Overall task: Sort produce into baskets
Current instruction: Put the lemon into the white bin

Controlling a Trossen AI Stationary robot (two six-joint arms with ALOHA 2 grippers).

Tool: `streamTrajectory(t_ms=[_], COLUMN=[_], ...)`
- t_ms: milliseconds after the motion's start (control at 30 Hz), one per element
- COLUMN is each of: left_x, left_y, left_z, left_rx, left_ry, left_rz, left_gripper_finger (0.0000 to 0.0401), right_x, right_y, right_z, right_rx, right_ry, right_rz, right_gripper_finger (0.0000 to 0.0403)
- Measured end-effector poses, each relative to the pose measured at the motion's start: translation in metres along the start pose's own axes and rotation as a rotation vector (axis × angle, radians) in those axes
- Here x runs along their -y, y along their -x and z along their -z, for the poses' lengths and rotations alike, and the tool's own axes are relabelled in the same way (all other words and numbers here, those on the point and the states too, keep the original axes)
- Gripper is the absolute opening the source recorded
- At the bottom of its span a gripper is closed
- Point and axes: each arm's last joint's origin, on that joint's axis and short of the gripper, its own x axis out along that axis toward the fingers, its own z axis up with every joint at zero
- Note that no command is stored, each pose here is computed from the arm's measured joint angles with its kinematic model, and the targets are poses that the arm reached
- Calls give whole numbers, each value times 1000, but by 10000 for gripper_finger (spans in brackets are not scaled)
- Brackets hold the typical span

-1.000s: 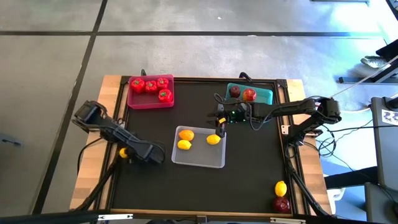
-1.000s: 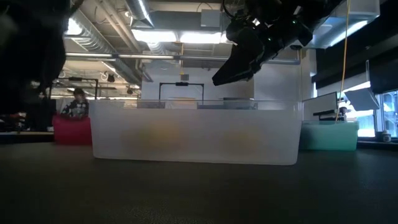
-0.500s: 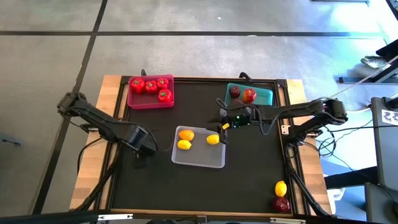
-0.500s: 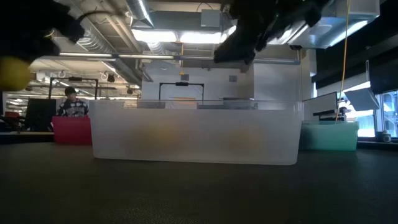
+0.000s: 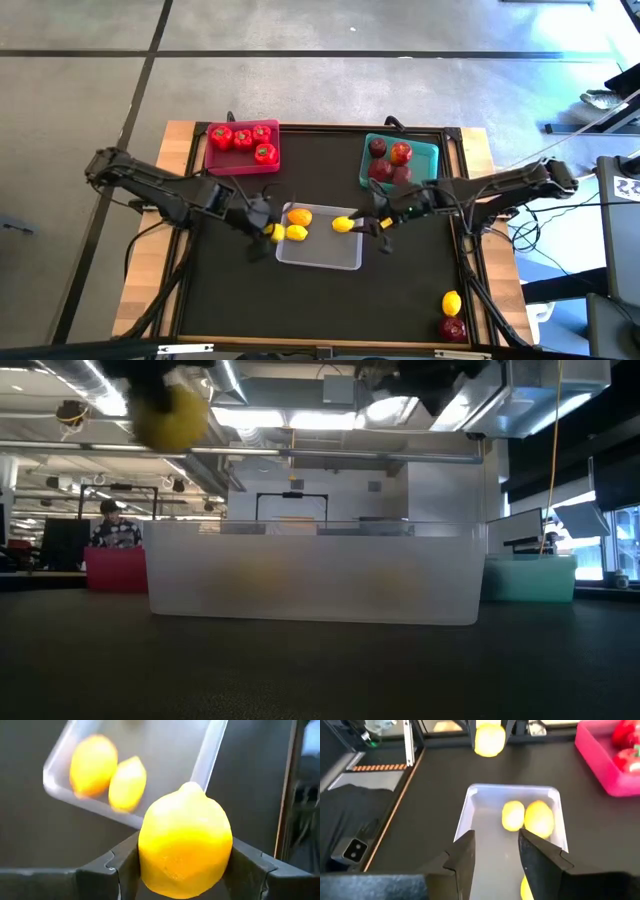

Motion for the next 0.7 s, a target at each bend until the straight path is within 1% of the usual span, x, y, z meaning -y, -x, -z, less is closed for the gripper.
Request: streamTrajectory(t_ms=[100,167,233,300,367,567,700], left_x=[0,-2,-4,-6,-10,-21,-23], left_y=[-7,-15,-25,-35,-46,-83,-109], left_z=[-14,-24,-33,-41,-48,-63,-72], left_rx=[95,145,180,207,221,246,288], left_ry=[-29,-57,-73,-94,-104,-106,-119], left_rz=[10,4,3,-1,-11,-39,-34], left_gripper_finger=[219,219,219,219,219,219,219], right_x=[-8,-11,-12,-11,-10,-8,-6], right_y=[1,1,1,2,4,8,8], right_z=[6,11,19,27,31,43,50], right_rx=[-44,-89,-161,-220,-255,-364,-389], right_ry=[-6,4,15,-6,-25,-110,-118], right_rz=[22,57,132,221,281,328,355], right_gripper_finger=[152,152,152,152,152,152,152])
